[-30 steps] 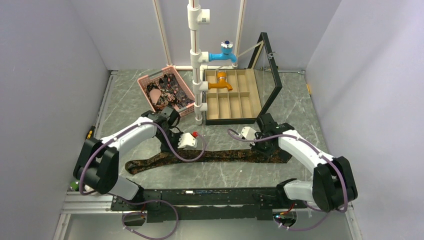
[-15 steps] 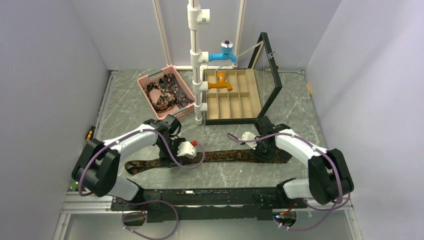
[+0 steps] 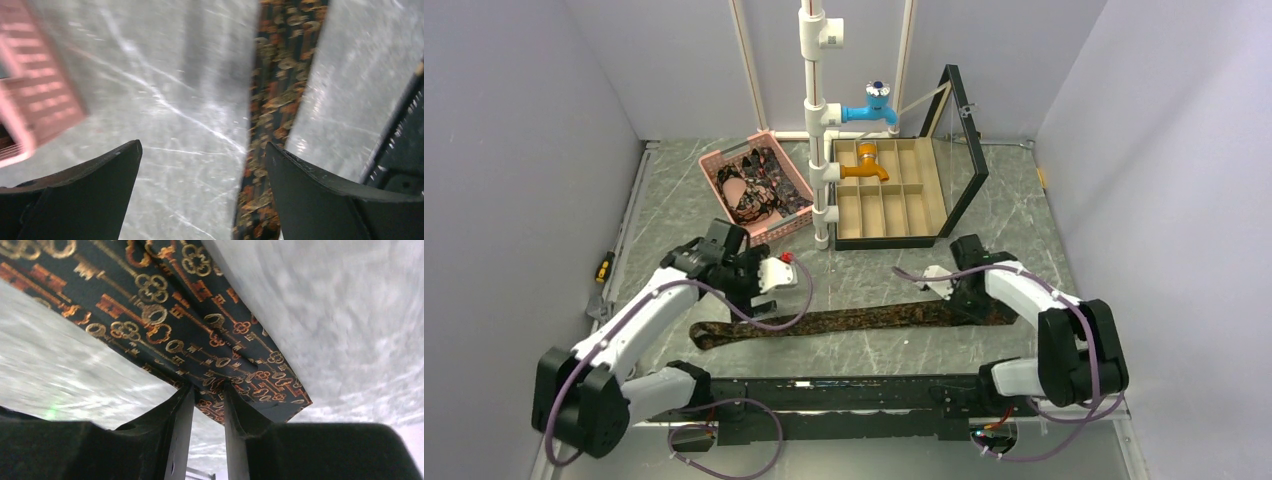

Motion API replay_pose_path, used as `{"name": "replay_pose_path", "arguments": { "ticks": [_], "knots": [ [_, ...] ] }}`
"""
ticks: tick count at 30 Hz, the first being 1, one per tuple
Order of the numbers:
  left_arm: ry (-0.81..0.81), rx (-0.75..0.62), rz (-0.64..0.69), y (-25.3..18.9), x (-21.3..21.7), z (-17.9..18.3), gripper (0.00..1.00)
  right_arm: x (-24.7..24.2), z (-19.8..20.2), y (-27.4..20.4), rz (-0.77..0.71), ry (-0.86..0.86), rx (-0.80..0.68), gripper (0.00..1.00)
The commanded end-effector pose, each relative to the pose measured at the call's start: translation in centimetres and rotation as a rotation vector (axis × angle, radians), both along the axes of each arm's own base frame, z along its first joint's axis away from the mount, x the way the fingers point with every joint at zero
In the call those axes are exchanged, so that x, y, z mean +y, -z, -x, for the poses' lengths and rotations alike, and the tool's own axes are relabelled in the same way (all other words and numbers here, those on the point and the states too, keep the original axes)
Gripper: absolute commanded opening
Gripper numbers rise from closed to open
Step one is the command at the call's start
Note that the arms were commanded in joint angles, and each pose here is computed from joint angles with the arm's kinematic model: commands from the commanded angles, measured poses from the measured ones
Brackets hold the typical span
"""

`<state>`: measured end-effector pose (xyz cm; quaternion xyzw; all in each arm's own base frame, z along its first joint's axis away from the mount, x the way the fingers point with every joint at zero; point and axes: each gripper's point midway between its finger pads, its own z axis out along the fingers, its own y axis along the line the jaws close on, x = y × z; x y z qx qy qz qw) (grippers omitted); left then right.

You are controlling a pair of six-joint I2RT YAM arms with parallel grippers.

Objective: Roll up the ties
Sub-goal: Flatten out the tie at the center of the board.

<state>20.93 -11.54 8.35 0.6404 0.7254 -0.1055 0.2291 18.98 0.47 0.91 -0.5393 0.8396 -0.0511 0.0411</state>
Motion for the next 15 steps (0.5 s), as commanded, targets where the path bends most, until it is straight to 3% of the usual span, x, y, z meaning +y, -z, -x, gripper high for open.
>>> {"name": "replay_pose_path", "arguments": {
  "ticks": [1, 5, 9, 12, 14, 15],
  "knots": [
    [-0.124, -0.321, 0.251, -8.0, -1.9, -3.8, 0.99, -5.0, 1.6, 1.7, 0.091, 0.031, 0.049, 0.29],
    [-0.164, -0.549, 0.353, -10.2, -1.7, -4.9, 0.99, -8.5, 2.7, 1.4, 0.134, 0.030, 0.033, 0.28],
    [-0.152, -0.516, 0.326, -9.6, -1.4, -4.2, 0.99, -10.0, 2.7, -0.5, 0.082, 0.121, 0.025, 0.33],
    [-0.201, -0.381, 0.298, -8.6, -1.4, -3.7, 1.00, -10.0, 2.3, -3.3, -0.068, 0.281, 0.047, 0.46],
    [-0.208, -0.303, 0.284, -7.9, -1.6, -3.3, 0.99, -10.3, 2.0, -4.7, -0.158, 0.369, 0.064, 0.66],
    [-0.192, -0.267, 0.286, -7.5, -1.9, -2.9, 0.99, -10.7, 2.1, -5.2, -0.183, 0.409, 0.071, 0.70]
  ]
}}
